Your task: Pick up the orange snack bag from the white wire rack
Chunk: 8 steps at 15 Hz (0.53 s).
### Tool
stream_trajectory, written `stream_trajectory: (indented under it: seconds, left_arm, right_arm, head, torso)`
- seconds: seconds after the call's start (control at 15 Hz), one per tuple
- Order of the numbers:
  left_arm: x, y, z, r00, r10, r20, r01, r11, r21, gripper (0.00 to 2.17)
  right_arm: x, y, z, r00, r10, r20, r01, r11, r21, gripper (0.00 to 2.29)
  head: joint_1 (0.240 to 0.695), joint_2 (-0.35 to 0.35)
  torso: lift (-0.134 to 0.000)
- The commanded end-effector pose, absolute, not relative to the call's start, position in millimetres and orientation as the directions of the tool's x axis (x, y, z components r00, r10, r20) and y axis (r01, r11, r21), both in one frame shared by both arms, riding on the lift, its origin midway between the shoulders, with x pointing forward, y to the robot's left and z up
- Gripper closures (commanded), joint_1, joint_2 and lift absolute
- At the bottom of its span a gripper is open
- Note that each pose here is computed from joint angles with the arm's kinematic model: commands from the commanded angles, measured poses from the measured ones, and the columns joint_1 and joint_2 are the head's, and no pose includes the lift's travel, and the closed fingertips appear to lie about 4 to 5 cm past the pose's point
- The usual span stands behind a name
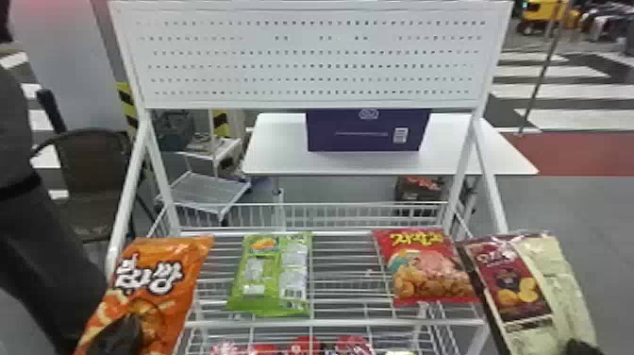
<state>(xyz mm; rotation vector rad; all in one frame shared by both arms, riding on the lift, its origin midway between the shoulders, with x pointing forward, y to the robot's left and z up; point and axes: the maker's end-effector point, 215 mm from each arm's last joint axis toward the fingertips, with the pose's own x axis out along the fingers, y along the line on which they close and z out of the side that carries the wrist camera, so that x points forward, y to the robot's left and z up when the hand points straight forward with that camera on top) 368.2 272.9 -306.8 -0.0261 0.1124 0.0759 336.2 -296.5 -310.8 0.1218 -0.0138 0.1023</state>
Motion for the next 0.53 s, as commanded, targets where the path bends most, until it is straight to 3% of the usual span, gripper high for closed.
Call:
stream_trajectory:
  seconds: [0.0, 0.47]
  left_arm:
    - [367.9, 271.5, -307.6, 0.991, 0.072, -0.115, -0.075, 0.997, -0.024, 2.15]
    - [367.6, 270.0, -308.8, 0.991, 0.071, -0.117, -0.074, 0.997, -0.024, 2.15]
  right_arm:
    - [335.4, -296.7, -311.0, 0.995, 0.101, 0.018, -0.103, 0.987, 0.120, 2.26]
    - [334.8, -294.9, -309.5, 0.994, 0.108, 0.022, -0.110, 0.987, 0.118, 2.26]
  head:
    - [0.499, 0.000]
    - [0.499, 0.000]
  torso:
    - [0.000]
    - [0.000]
